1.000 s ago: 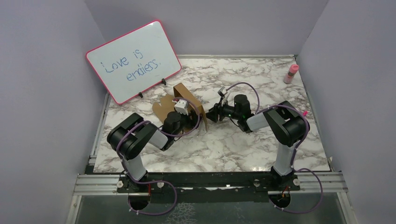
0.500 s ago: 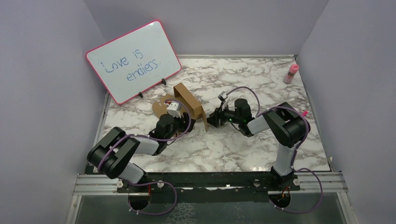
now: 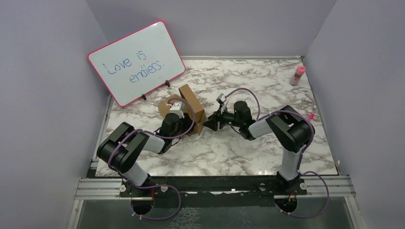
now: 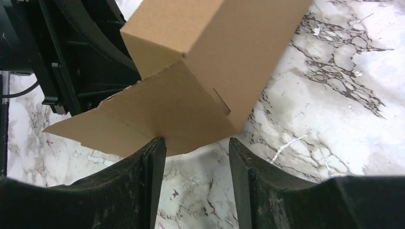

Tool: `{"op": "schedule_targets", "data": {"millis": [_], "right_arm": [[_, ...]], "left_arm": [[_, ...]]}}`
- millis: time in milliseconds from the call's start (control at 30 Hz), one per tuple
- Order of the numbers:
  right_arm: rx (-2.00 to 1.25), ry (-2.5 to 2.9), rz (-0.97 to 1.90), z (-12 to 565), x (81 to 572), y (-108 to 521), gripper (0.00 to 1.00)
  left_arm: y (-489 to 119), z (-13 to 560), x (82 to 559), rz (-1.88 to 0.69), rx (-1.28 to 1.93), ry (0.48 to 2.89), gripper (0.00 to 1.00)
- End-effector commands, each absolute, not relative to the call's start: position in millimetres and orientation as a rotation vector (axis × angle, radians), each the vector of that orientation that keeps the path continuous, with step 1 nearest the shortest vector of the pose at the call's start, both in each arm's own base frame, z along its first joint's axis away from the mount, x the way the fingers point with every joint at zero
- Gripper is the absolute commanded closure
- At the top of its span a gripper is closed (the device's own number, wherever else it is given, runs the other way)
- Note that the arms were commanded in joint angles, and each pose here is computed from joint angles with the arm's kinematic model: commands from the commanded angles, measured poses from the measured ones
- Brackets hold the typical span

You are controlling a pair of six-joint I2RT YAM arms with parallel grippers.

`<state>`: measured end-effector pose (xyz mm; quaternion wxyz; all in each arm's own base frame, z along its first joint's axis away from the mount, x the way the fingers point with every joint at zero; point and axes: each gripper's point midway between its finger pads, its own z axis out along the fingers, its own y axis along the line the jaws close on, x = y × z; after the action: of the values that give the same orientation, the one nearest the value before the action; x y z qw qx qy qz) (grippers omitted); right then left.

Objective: Fold the paper box

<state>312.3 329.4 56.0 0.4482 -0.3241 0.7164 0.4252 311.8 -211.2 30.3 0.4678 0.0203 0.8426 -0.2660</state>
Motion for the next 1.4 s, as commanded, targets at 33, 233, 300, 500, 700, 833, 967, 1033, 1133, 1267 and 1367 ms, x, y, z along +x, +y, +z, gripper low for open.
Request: {"op": "schedule_targets", "data": {"millis": [33, 233, 300, 500, 700, 833, 967, 1033, 1133, 1267, 1367], "right_arm": [[-0.737, 1.707, 0.963, 73.4, 327.3, 334.0, 0.43], [-0.607, 1.724, 0.892, 75.3, 342.1, 323.0, 0.43], [-0.576, 1.725, 0.889, 77.9, 344.7, 322.1, 0.43], [-0.59, 1.716, 0.905, 77.7, 341.9, 323.2, 0.41], [-0.653, 1.713, 0.936, 72.0, 334.4, 328.2, 0.41], [-0.681, 1.711, 0.944, 70.2, 332.3, 330.2, 0.41], [-0.708, 1.708, 0.963, 68.5, 328.8, 332.8, 0.41], [-0.724, 1.706, 0.976, 67.7, 326.8, 334.9, 0.41], [-0.74, 1.701, 0.99, 67.6, 325.2, 336.7, 0.41], [-0.755, 1.702, 1.008, 66.4, 321.8, 338.5, 0.41], [-0.761, 1.704, 1.01, 64.7, 320.8, 338.5, 0.41]], "left_arm": [[-221.7, 6.3, 288.0, -0.752, 0.062, 2.198, 0.62], [-237.0, 11.4, 279.2, -0.845, 0.077, 2.205, 0.64], [-240.9, 12.7, 276.3, -0.866, 0.079, 2.207, 0.64], [-249.3, 17.3, 268.5, -0.927, 0.081, 2.206, 0.64], [-236.4, 38.8, 271.8, -0.882, 0.065, 2.138, 0.61], [-225.5, 54.1, 275.5, -0.829, 0.059, 2.107, 0.58], [-211.1, 67.5, 278.2, -0.764, 0.039, 2.081, 0.57], [-203.6, 74.1, 278.1, -0.734, 0.026, 2.068, 0.57], [-185.8, 80.2, 278.8, -0.65, -0.027, 2.055, 0.58], [-145.8, 71.0, 280.3, -0.44, -0.161, 2.084, 0.65], [-127.5, 58.9, 278.0, -0.365, -0.234, 2.12, 0.69]]}}
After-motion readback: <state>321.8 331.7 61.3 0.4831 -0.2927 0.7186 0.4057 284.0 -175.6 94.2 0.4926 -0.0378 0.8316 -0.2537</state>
